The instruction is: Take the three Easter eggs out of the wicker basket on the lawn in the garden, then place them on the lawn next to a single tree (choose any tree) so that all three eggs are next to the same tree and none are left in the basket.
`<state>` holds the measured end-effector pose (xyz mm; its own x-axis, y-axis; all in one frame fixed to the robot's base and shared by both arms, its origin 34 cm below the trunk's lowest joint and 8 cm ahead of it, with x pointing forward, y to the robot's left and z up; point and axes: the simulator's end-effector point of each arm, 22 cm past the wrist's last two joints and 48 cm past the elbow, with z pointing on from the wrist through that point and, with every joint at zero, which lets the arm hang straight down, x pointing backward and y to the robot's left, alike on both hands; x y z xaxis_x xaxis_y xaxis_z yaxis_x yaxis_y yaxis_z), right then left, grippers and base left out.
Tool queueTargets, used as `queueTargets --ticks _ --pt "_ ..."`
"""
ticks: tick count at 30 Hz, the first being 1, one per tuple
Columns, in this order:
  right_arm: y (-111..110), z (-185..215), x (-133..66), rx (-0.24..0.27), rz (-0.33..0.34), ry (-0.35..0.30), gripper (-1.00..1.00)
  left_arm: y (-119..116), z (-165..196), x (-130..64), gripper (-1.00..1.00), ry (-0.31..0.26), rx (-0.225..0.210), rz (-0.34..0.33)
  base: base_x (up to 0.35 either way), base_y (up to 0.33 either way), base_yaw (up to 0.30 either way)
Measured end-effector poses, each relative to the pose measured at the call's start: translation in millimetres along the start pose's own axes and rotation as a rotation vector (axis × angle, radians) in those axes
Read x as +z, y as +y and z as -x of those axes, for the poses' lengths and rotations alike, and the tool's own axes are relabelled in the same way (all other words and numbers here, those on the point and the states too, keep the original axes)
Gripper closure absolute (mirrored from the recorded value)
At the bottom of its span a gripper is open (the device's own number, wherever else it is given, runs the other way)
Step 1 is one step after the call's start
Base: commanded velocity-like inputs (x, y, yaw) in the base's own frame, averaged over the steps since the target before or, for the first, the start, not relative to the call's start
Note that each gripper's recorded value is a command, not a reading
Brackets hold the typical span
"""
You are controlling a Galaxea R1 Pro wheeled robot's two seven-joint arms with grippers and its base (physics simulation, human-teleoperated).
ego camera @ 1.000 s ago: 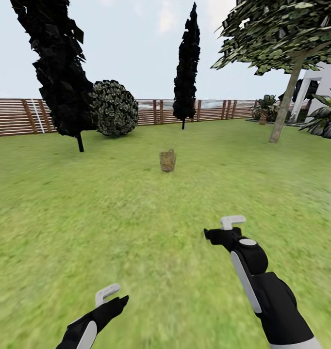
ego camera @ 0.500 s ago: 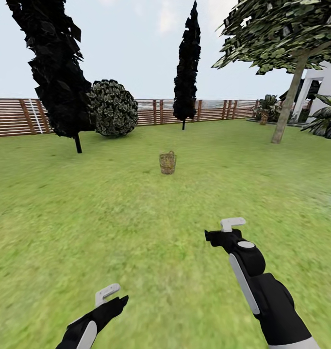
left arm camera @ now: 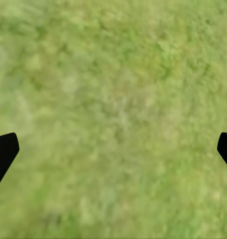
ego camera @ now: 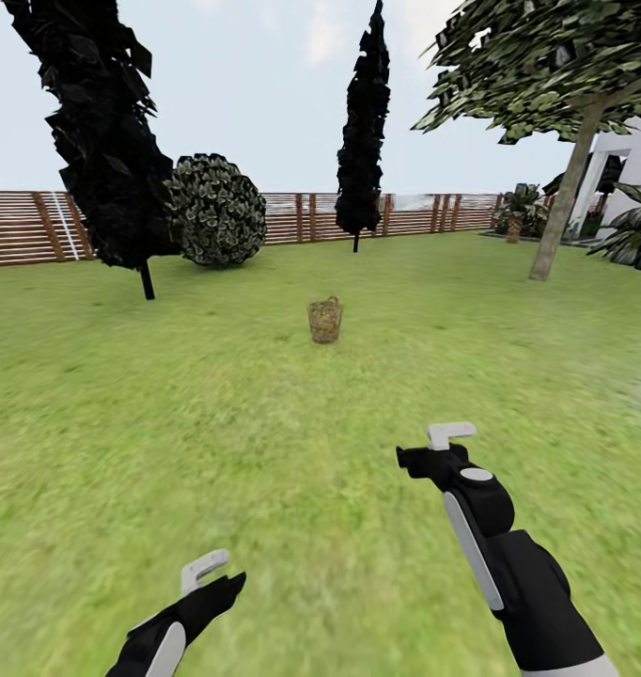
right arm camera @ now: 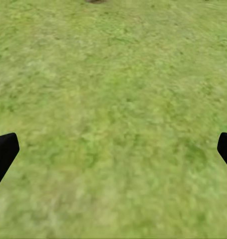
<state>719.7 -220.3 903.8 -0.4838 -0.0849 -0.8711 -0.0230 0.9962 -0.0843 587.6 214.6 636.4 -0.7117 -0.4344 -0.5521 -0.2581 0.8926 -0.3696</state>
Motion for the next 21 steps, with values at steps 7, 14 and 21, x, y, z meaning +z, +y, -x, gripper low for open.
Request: queueTargets --ticks 7,14,21 --pt "7.4 -7.3 -1.4 0.013 0.017 0.045 -1.0 14.0 21.3 -6.9 -1.0 -0.048 -0.05 0.014 0.33 0.0 0.0" --pt "37.4 -24.7 -4.4 0.058 0.087 0.137 -1.0 50.9 33.4 -12.9 -1.0 -0.082 -0.141 0.067 0.33 0.0 0.0" --pt "57.6 -24.5 -7.2 0.08 0.122 0.147 -1.0 55.7 30.2 -12.6 -1.0 -0.077 -0.156 0.076 0.33 0.0 0.0"
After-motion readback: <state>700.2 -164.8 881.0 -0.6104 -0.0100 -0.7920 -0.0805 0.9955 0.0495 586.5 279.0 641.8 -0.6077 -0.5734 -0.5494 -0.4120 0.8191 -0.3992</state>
